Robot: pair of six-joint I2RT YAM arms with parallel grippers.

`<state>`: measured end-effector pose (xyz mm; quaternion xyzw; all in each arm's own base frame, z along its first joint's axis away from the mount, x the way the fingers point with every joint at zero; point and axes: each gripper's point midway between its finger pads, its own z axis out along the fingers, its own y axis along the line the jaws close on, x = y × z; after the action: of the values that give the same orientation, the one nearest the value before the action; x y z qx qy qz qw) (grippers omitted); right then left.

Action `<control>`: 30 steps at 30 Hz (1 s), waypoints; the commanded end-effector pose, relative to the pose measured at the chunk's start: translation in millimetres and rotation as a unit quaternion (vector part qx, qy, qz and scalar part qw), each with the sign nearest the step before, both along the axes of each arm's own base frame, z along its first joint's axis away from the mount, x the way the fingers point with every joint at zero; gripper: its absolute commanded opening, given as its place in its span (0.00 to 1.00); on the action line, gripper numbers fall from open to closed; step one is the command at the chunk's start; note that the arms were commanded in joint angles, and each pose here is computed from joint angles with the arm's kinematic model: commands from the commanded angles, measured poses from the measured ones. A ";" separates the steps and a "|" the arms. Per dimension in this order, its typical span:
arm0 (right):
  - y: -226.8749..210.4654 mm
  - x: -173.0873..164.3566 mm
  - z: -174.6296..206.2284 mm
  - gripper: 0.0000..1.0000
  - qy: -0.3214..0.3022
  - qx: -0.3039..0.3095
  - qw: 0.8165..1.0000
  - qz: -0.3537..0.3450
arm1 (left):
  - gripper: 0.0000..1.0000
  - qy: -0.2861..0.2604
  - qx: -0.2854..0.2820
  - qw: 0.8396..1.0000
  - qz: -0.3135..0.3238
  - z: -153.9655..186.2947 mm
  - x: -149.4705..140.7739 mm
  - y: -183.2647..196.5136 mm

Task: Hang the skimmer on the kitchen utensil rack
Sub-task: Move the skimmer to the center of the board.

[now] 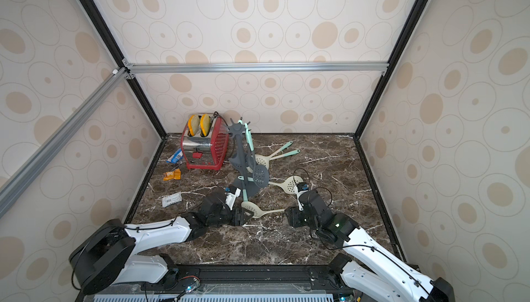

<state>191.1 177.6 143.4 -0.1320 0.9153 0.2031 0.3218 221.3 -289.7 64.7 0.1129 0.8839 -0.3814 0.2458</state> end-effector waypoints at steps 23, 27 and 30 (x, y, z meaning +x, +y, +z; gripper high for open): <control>2.8 -9.1 42.7 0.51 -0.073 0.009 0.996 0.041 | 0.65 -0.051 0.132 0.974 0.175 5.1 47.9 80.1; -7.2 -10.9 55.6 0.52 -0.090 0.010 0.995 0.031 | 0.65 -0.049 0.139 0.973 0.178 2.3 59.6 72.1; -12.2 -13.4 55.5 0.52 -0.091 0.007 0.995 0.028 | 0.65 -0.050 0.147 0.971 0.180 1.1 67.8 67.5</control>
<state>179.8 174.8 200.1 -0.1705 0.8718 0.2268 0.3993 273.4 -214.8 52.7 0.0000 0.9298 -0.1944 0.3125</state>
